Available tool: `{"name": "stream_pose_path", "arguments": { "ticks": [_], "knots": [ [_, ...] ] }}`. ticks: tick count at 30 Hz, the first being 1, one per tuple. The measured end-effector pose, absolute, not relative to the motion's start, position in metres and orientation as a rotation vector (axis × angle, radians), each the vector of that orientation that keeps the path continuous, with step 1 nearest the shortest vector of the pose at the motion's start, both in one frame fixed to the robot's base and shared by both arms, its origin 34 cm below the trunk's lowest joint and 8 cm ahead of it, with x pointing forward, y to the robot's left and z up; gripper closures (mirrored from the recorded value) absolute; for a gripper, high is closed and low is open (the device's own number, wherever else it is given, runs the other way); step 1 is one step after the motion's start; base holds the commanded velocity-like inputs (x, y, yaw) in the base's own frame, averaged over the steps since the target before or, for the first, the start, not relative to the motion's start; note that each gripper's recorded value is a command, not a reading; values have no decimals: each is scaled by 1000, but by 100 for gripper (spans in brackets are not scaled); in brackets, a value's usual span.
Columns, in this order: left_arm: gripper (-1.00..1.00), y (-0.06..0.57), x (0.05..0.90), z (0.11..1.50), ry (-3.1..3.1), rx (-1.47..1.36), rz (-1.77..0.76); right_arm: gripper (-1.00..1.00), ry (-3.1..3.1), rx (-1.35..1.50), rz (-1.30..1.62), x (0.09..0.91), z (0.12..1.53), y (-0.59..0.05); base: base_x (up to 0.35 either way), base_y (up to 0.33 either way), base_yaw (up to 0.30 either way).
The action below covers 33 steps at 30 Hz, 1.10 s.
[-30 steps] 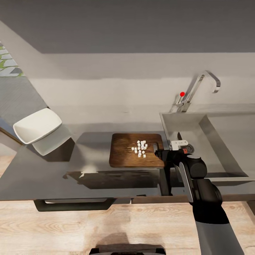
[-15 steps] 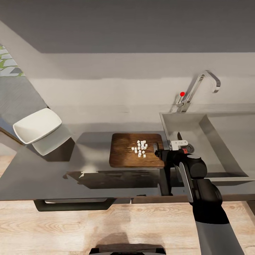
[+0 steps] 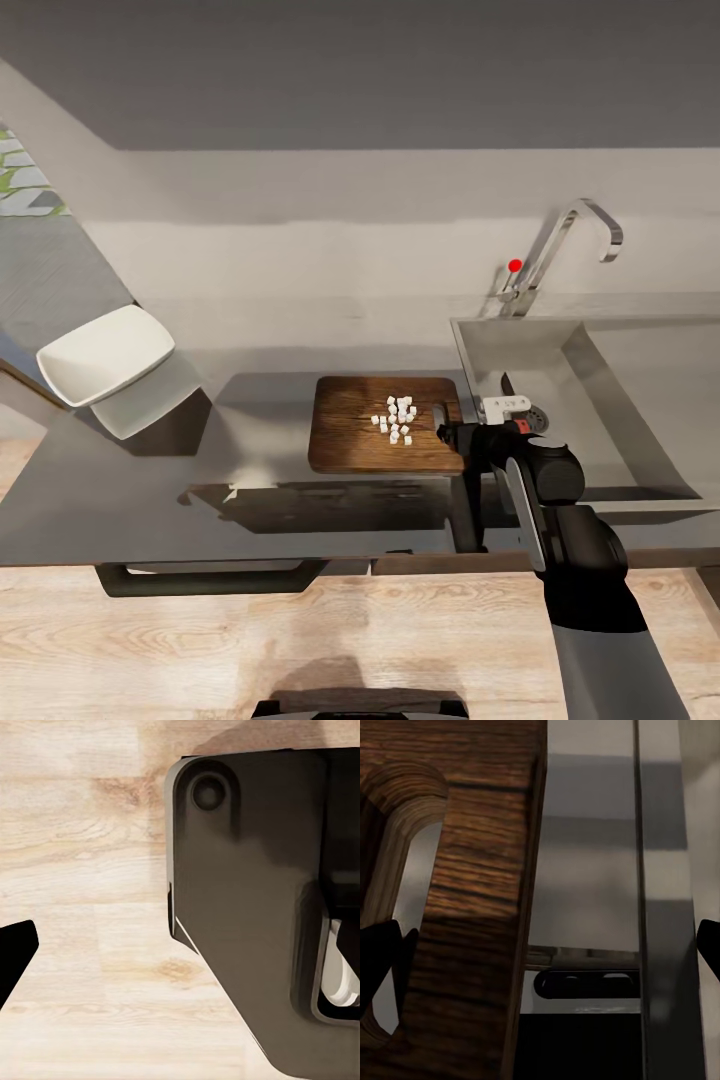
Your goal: In the kitchen, take the Vidalia onion out of the sink, dice it on the chopping board with the paring knife, put the diced onion into the bowl on the countertop, then place both the paring knife and the chopping board into the sink.
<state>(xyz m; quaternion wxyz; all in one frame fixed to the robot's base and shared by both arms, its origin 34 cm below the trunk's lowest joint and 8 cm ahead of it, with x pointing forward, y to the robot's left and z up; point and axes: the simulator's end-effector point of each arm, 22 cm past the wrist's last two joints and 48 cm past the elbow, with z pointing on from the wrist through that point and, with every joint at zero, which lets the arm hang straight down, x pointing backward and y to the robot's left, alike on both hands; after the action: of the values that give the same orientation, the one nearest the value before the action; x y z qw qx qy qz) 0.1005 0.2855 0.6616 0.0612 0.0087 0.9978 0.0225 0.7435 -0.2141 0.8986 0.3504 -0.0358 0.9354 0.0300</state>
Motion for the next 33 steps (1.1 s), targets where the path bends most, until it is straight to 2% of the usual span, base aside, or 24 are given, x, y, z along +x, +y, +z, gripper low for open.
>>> {"name": "stream_pose_path", "arguments": {
  "ticks": [33],
  "knots": [
    [-100, 285, 106, 661, 3004, 26, 68, 100, 2417, -97, 74, 744, 906, -213, 0, 0, 0]
  ]
}}
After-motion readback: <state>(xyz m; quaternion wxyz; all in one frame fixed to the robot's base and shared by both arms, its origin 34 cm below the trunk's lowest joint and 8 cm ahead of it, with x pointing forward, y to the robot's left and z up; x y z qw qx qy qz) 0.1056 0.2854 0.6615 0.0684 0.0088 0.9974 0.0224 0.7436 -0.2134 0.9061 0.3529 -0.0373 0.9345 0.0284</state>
